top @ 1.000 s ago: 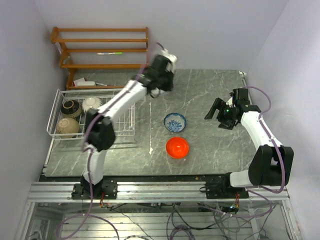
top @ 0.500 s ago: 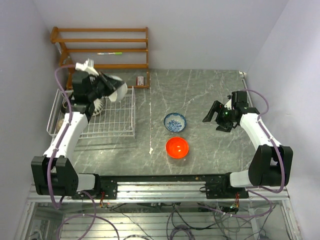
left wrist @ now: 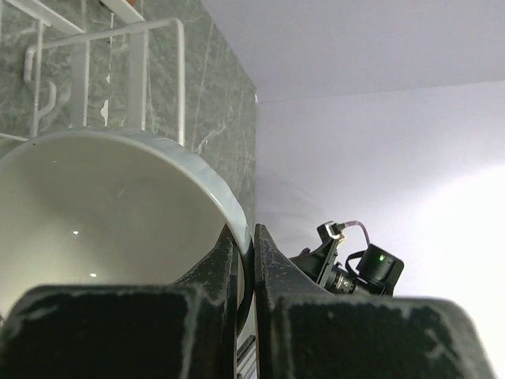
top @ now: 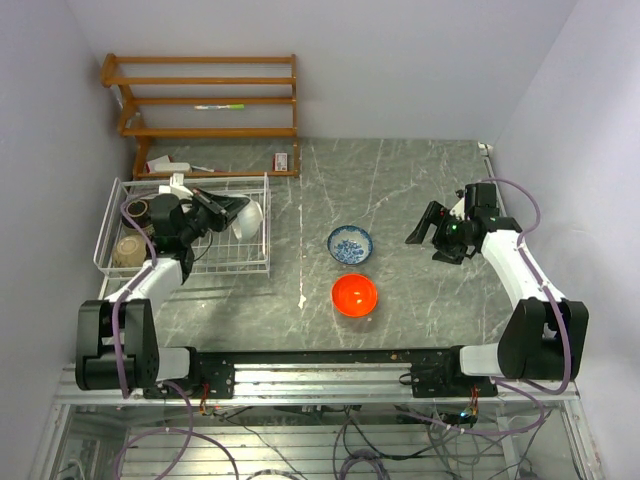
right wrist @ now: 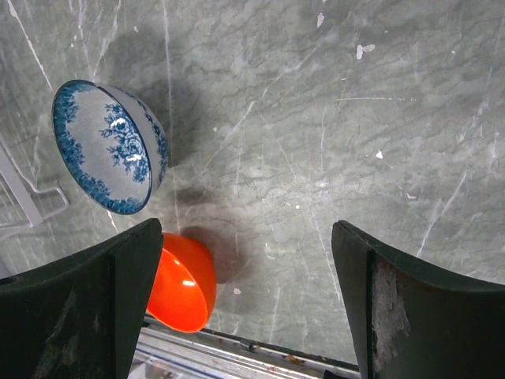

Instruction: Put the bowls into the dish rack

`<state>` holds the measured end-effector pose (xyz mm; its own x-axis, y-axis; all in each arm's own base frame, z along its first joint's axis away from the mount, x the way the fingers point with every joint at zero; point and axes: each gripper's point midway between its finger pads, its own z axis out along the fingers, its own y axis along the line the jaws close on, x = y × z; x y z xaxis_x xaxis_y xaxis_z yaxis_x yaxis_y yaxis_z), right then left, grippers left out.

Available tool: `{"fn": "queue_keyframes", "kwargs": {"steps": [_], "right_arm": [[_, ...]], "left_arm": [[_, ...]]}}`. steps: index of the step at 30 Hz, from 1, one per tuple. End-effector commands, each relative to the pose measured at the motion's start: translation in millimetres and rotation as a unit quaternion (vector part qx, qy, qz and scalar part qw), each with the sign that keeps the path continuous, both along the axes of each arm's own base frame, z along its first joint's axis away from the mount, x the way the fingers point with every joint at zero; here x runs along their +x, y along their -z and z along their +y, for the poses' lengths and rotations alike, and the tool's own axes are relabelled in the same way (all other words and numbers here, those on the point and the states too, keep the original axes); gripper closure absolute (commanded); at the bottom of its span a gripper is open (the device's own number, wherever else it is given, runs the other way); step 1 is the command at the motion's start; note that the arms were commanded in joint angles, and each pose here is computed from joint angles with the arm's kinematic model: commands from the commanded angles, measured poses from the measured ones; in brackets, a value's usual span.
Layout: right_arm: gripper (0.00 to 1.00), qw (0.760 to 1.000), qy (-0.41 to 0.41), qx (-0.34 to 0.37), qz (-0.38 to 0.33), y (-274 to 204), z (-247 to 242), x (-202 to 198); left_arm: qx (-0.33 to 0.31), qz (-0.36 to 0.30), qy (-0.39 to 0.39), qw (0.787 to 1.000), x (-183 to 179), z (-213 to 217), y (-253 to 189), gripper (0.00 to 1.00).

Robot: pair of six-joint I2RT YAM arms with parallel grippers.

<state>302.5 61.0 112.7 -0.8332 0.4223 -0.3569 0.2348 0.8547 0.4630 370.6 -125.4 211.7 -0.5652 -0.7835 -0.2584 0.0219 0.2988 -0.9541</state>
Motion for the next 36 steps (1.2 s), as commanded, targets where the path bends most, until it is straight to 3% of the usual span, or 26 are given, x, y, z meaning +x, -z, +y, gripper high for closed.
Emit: {"fn": "queue_keyframes", "kwargs": {"steps": [1,12,20,24,27,30,33,36], "right_arm": [[0.12,1.0,-0.005,-0.006,-0.008,-3.7,-1.3,-4.0],[0.12,1.0,-0.005,-0.007,-0.01,-4.3,-1.3,-3.8],[0.12,1.0,-0.006,-0.007,-0.006,-0.5,-1.4,-4.7],[0.12,1.0,-0.007,-0.006,-0.003,1.6,-1.1,-4.2],[0.12,1.0,-0.007,-0.006,-0.003,1.4,-1.2,-3.1],[0.12,1.0,-0.007,-0.007,-0.003,0.9,-1.4,-1.9],[0.12,1.0,-0.006,-0.008,-0.001,2.2,-1.9,-2.6],[0.12,1.0,-0.005,-0.008,0.0,4.3,-2.2,-3.3]], "left_arm": [[-0.05,-0.065,0.015,0.997,-1.6,-2.6,-19.7,0.93],[-0.075,-0.034,-0.003,0.997,-5.1,13.3,23.6,0.93],[-0.023,0.044,-0.017,0.999,-24.0,35.2,79.8,0.72],[-0.032,0.062,-0.021,0.997,-36.3,47.1,97.9,0.6],[-0.039,0.065,-0.023,0.997,-41.7,53.5,104.1,0.57],[-0.037,0.07,-0.024,0.997,-44.4,57.8,107.8,0.64],[-0.034,0.067,-0.021,0.997,-42.9,58.8,102.9,0.92],[-0.036,0.049,-0.019,0.998,-36.7,59.8,84.5,0.93]]}}
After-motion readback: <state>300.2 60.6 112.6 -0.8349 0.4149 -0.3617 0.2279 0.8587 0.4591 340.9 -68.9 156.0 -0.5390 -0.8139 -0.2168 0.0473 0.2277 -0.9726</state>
